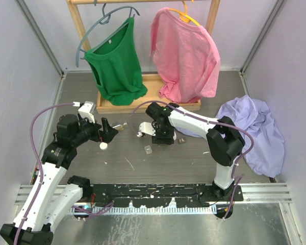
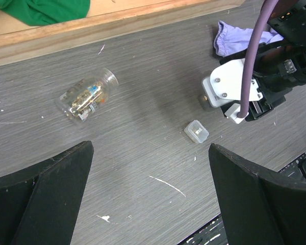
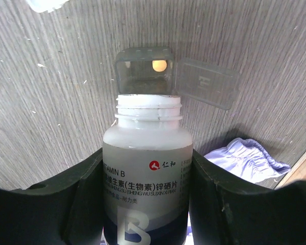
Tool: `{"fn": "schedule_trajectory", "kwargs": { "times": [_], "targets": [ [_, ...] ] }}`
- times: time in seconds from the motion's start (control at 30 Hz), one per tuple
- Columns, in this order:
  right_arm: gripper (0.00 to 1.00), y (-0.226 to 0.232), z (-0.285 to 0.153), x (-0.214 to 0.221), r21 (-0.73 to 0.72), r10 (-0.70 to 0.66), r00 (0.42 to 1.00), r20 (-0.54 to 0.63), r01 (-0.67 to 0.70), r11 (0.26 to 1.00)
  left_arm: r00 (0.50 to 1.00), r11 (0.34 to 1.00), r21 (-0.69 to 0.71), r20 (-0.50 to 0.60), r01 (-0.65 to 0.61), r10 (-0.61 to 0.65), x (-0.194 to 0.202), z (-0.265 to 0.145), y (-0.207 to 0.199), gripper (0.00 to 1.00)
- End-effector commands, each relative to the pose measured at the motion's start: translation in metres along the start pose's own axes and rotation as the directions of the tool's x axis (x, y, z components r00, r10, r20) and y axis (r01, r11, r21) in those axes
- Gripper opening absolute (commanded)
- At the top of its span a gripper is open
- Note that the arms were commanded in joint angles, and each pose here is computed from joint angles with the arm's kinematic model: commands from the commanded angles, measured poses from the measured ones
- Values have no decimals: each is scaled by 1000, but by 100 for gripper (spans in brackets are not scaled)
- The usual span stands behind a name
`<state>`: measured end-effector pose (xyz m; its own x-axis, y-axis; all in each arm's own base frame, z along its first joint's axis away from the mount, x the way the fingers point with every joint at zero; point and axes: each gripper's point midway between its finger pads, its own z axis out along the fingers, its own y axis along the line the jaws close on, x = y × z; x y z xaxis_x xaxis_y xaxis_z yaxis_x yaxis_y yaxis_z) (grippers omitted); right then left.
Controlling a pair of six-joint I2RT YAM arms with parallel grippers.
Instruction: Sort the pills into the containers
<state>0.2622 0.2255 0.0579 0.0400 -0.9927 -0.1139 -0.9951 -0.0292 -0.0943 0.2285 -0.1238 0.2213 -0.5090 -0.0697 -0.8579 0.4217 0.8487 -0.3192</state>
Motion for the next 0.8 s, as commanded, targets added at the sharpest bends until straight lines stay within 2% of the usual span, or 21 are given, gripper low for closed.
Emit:
{"fn": "schedule_trajectory", "kwargs": {
  "times": [0.0, 0.07, 0.17, 0.27, 0.37, 0.43, 0.47, 0.53, 0.63, 0.7, 0.77],
  "targets": [
    [1, 3, -21, -8, 13, -7, 999, 48, 7, 1000, 998, 999, 22, 59, -24, 22, -14, -1, -5, 98],
    [1, -7, -20, -2, 81, 6, 999, 36, -9, 997, 998, 999, 24, 61, -26, 24, -14, -1, -5, 98],
    [1, 5, -21, -4, 2, 7, 999, 51, -8, 1000, 998, 999, 24, 58, -25, 23, -14, -1, -5, 98],
    [1, -13, -22, 0, 126, 22, 999, 39, -27, 992, 998, 999, 22, 62, -26, 25, -14, -2, -5, 98],
    [1, 4, -22, -5, 13, 11, 998, 54, -12, 1000, 998, 999, 23, 61, -27, 25, -14, -1, -5, 98],
    [1, -13, -21, 1, 125, 28, 999, 35, -32, 992, 998, 999, 23, 61, -26, 24, -14, -2, -5, 98],
    [1, -16, -21, 2, 133, 39, 998, 44, -45, 990, 998, 999, 25, 61, -27, 25, -14, -2, -5, 98],
    [1, 0, -21, -2, 27, 31, 998, 59, -32, 999, 998, 999, 24, 61, -27, 26, -14, -1, -5, 98],
    [1, -18, -21, 2, 156, 36, 998, 44, -42, 987, 998, 999, 26, 61, -27, 25, -14, -2, -6, 98],
    [1, 0, -20, -1, 29, 31, 998, 57, -33, 999, 998, 999, 24, 60, -26, 25, -14, -1, -5, 98],
    [1, -10, -17, 2, 109, 31, 999, 36, -35, 993, 998, 999, 25, 61, -28, 26, -14, -2, -5, 98]
  ]
}}
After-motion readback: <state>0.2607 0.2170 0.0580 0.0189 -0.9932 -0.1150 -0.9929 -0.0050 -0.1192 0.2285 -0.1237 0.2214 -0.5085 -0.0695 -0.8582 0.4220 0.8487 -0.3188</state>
